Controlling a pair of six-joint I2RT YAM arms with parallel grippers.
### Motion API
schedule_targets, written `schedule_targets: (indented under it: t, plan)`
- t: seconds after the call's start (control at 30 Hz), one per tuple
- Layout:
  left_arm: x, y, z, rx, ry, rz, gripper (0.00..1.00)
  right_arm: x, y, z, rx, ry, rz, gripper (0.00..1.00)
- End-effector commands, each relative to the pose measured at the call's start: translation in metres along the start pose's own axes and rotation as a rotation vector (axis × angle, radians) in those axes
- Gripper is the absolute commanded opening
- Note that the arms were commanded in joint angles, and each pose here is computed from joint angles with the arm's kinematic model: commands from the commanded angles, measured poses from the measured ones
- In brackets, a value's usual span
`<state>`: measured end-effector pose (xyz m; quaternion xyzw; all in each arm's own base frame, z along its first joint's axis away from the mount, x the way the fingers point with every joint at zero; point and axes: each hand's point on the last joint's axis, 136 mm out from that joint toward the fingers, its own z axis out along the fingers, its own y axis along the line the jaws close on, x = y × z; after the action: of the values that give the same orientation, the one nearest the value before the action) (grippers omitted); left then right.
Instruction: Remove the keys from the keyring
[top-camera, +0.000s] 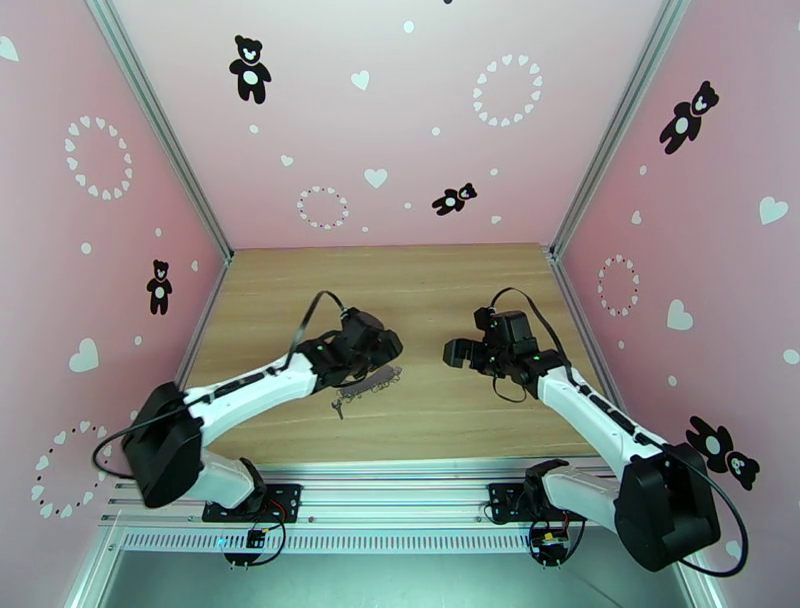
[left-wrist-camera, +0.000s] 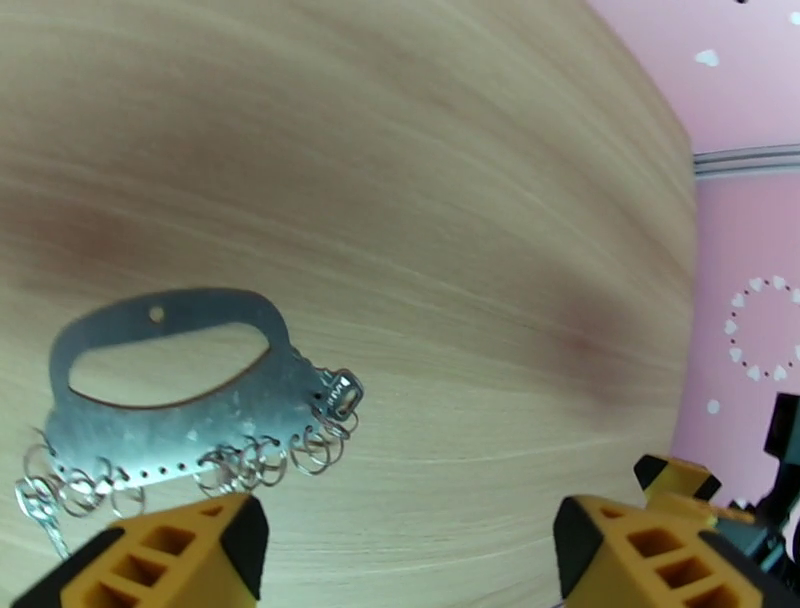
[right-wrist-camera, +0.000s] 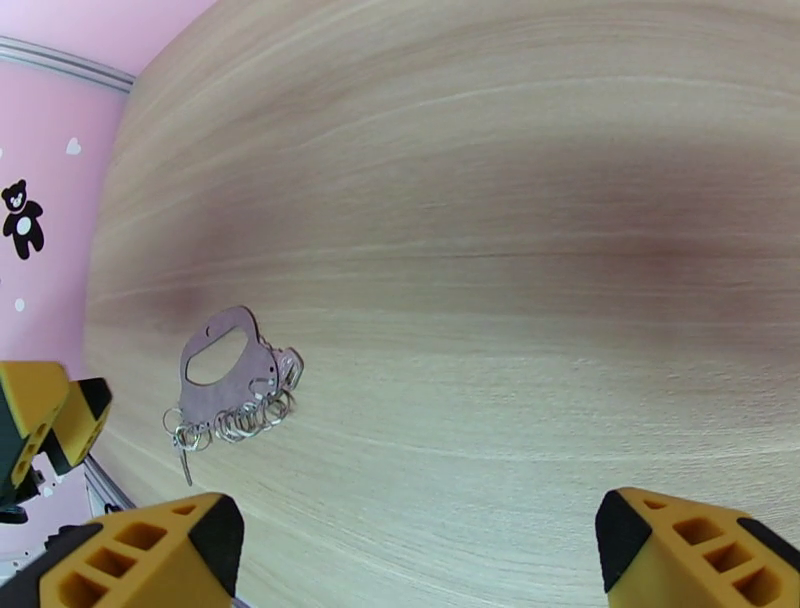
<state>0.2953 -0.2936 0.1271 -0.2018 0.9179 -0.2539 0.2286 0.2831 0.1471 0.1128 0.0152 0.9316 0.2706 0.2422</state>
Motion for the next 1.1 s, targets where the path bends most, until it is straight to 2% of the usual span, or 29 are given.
schedule_targets:
  t: [0.0, 0.17, 0.33, 0.57, 1.07]
  plan:
    - [0.006, 0.005, 0.016, -0.094, -0.012, -0.052, 0.74, 0.014, 0.0, 0.007, -0.021, 0.062, 0.001, 0.99]
    - [0.018, 0.013, 0.047, -0.17, 0.009, -0.087, 0.62, 0.019, -0.002, 0.015, -0.025, 0.095, -0.001, 0.99]
    - [0.024, 0.024, 0.064, -0.238, 0.012, -0.095, 0.5, 0.019, -0.004, 0.019, -0.023, 0.104, -0.009, 0.99]
    - [0.031, 0.034, 0.072, -0.278, 0.016, -0.105, 0.42, 0.022, -0.006, 0.026, -0.023, 0.129, -0.008, 0.99]
    - [0.036, 0.034, 0.083, -0.3, 0.043, -0.085, 0.33, 0.022, -0.007, 0.028, -0.022, 0.135, -0.007, 0.99]
